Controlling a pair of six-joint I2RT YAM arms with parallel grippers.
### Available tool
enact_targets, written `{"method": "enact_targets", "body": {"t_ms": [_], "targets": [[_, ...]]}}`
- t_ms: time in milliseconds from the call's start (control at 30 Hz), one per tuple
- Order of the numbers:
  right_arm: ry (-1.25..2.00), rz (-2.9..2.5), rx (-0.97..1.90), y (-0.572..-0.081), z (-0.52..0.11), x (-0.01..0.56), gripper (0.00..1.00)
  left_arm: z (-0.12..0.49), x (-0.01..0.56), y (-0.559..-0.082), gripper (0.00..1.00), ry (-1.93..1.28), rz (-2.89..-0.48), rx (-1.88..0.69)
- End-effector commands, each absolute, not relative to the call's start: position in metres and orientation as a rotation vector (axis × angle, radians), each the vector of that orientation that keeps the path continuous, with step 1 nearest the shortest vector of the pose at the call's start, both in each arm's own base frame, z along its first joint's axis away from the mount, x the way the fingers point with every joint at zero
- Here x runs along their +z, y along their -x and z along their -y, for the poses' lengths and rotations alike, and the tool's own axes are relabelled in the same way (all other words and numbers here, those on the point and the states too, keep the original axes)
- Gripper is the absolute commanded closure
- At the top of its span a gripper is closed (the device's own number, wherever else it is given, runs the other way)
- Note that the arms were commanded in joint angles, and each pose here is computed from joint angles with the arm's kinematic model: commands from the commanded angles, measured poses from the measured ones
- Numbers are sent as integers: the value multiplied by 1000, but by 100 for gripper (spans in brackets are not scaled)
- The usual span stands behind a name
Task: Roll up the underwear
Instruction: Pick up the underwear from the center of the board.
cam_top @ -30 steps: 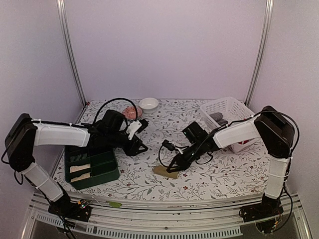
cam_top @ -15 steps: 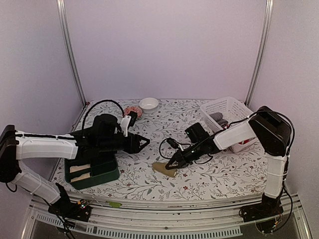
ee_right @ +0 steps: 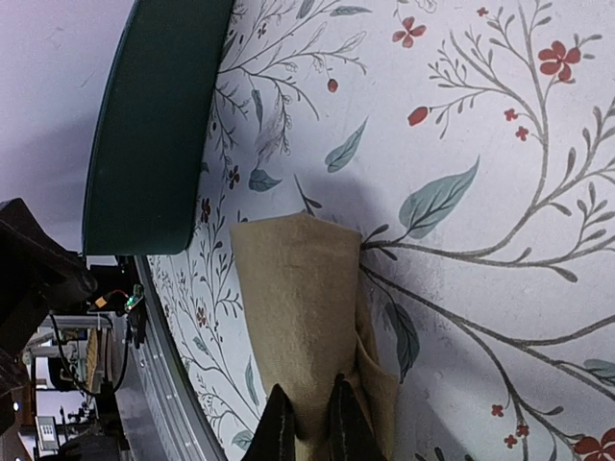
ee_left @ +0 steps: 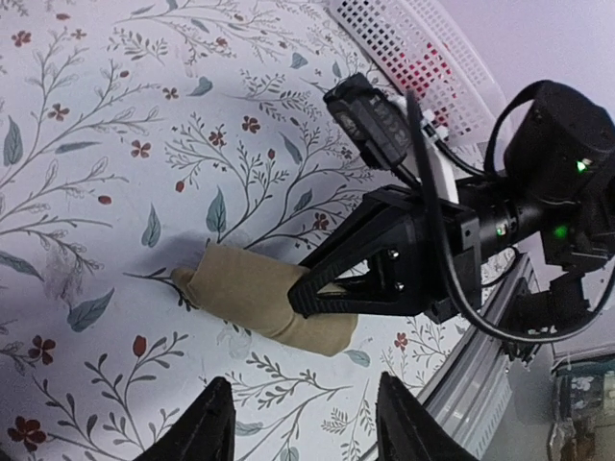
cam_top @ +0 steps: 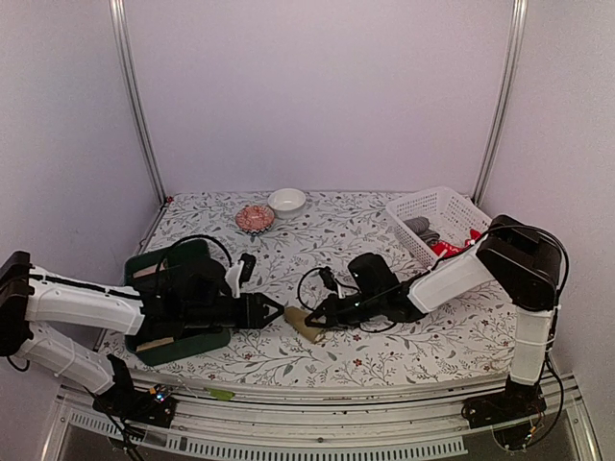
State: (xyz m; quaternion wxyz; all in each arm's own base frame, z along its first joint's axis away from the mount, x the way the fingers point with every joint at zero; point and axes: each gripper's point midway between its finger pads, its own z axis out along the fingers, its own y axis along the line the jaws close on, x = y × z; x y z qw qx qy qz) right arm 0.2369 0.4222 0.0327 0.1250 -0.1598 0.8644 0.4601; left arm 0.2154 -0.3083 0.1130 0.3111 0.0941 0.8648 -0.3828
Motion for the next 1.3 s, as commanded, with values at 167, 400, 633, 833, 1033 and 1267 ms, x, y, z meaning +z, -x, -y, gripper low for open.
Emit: {"method": "enact_targets", "body": {"t_ms": [167, 400, 633, 833, 1033, 1267], "targets": [[89, -2549, 1220, -240, -409, -3, 100, 315, 96, -212, 53, -39, -2395, -1076], [17, -2515, 1207, -244, -412, -5, 100, 328, 87, -216, 56, 25, -2439, -1099], [-49, -2477, 1221, -253, -417, -8, 100, 337, 74, -226, 54, 46, -2476, -1054], [-62, -2446, 1228, -259, -420, -8, 100, 339, 62, -238, 53, 125, -2502, -1069], [-68, -2433, 1253, -258, -421, -11, 100, 338, 55, -252, 53, 222, -2495, -1106], [-80, -2440, 1282, -254, -420, -16, 100, 329, 41, -263, 51, 358, -2489, -1133]]}}
